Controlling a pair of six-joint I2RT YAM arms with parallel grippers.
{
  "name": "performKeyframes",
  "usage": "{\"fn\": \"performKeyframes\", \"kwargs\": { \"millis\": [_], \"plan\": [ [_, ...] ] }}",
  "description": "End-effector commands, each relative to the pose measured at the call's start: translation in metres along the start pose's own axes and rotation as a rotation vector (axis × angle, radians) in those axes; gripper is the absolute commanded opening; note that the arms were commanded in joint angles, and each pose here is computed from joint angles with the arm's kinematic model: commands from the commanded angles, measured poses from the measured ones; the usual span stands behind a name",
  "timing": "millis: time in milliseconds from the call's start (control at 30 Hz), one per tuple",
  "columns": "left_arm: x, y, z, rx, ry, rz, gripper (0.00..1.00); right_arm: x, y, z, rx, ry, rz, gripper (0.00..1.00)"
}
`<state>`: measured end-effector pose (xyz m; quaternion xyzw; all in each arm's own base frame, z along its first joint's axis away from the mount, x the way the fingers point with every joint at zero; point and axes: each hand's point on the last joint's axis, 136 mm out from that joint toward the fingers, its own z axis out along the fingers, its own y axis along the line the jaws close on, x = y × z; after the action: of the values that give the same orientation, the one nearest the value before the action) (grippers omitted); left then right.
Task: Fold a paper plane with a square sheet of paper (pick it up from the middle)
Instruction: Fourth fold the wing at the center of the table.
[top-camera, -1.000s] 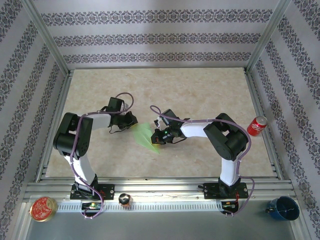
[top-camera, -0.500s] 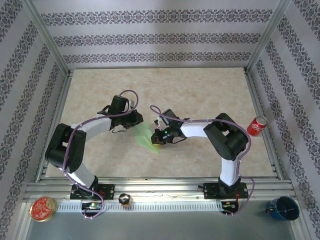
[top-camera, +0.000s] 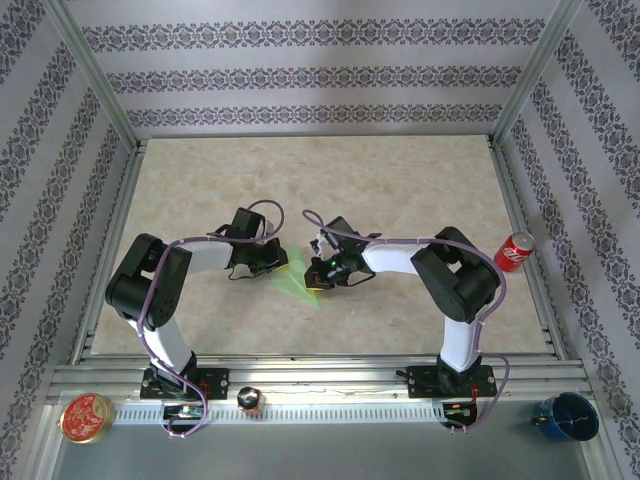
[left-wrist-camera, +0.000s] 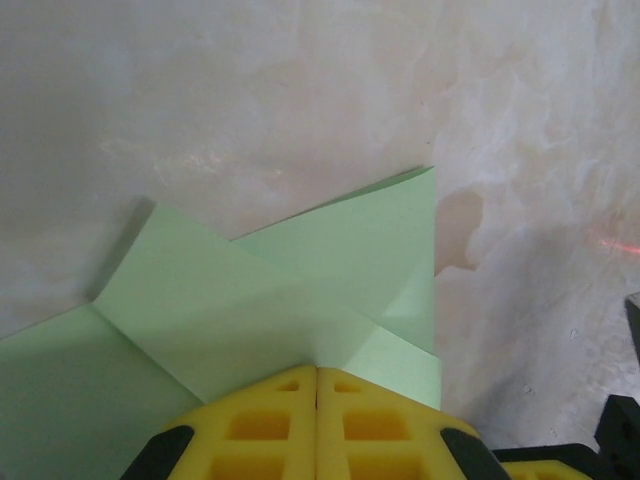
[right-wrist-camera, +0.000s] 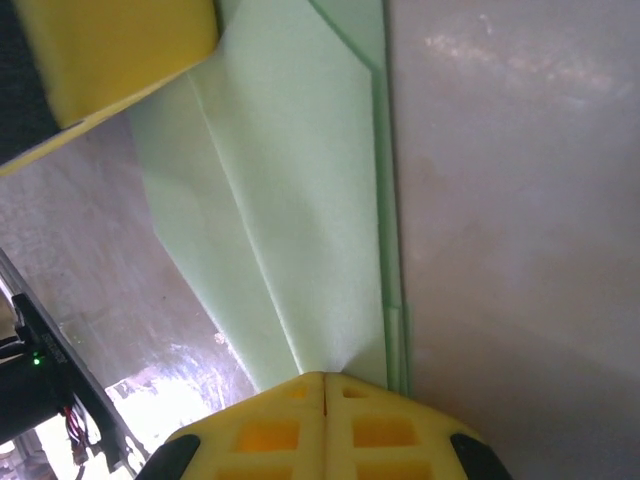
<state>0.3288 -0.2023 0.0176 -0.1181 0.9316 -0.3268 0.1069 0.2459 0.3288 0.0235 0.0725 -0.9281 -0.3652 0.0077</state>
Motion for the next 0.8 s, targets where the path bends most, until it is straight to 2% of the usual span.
{"fn": "performKeyframes", "kwargs": {
  "millis": [0,133,400,600,767],
  "plan": [
    [0.011,0.024,0.006,-0.08,0.008,0.007,0.06,-0.009,0.026,-0.012,-0.026,-0.027,-0.018,0.04],
    [0.011,0.025,0.005,-0.08,0.009,0.007,0.06,-0.013,0.035,0.005,-0.035,-0.007,-0.022,0.04],
    [0.011,0.023,0.004,-0.077,0.004,0.014,0.06,-0.025,0.023,0.034,0.006,0.005,0.018,0.04],
    [0.011,0.027,0.005,-0.086,0.002,0.0,0.05,0.002,-0.006,0.031,0.038,0.045,0.058,0.04],
    [0.012,0.029,0.006,-0.084,0.008,-0.008,0.03,0.013,0.012,0.015,-0.021,0.043,0.035,0.04]
  ]
}}
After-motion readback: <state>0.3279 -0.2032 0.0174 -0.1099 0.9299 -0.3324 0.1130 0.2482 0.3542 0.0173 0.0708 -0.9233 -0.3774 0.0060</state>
